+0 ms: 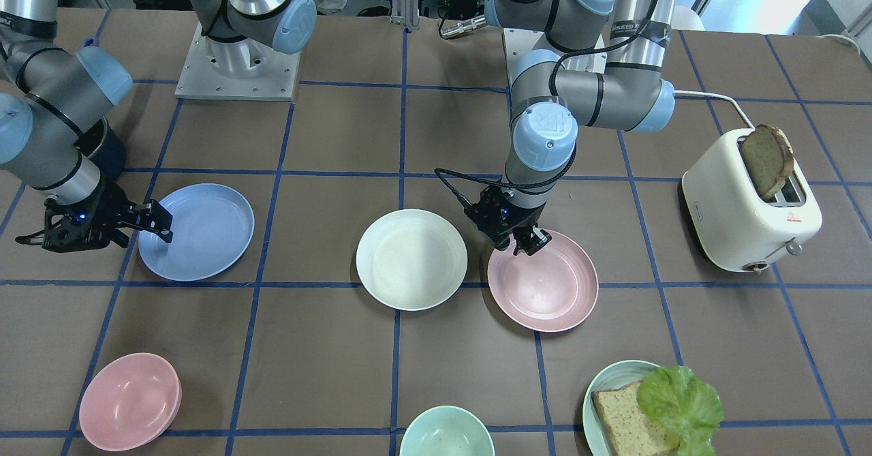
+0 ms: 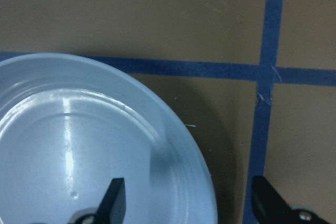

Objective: Stack three plates with pink and blue
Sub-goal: 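Lower left gripper to pink plate rim while right descends to blue plate, then lift pink plate with left gripper while right gripper grasps blue plate rim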

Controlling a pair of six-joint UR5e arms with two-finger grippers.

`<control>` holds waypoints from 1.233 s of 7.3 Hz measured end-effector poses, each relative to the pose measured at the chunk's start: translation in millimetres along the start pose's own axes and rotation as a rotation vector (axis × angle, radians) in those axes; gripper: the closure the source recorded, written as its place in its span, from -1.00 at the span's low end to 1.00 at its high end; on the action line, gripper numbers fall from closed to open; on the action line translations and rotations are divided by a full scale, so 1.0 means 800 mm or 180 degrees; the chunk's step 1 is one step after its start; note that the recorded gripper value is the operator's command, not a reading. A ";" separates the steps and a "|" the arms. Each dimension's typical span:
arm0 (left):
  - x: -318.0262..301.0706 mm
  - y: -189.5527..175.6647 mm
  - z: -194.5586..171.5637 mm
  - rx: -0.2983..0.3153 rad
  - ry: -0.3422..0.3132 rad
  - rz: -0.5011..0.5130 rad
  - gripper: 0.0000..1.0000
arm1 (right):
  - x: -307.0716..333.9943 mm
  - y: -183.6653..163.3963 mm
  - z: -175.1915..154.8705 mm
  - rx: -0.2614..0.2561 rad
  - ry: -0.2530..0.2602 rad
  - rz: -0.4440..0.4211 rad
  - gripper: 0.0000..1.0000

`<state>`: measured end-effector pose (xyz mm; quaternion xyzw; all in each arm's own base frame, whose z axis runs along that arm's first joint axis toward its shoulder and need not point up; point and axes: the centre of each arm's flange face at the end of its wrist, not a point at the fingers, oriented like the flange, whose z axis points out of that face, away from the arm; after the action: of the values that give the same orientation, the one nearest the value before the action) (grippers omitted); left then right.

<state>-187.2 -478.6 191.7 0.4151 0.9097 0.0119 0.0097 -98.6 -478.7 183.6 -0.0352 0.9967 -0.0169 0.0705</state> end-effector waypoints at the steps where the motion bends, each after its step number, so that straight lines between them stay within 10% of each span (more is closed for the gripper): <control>1: 0.002 -0.001 0.004 -0.0020 0.0001 0.0025 1.00 | 0.004 0.001 0.004 -0.0024 -0.0010 -0.0004 0.38; 3: 0.000 -0.004 -0.001 0.0002 -0.0083 0.0074 1.00 | 0.006 0.003 0.002 -0.0029 -0.0010 0.0003 0.96; 9: 0.035 -0.073 -0.123 0.0443 -0.0448 -0.0855 1.00 | 0.001 0.008 -0.022 -0.0086 -0.0046 0.0019 1.00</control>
<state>-252.3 -497.3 288.5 0.2892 0.9527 -0.0816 0.0460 -102.0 -471.8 201.0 -0.0334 0.9964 -0.0029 0.0774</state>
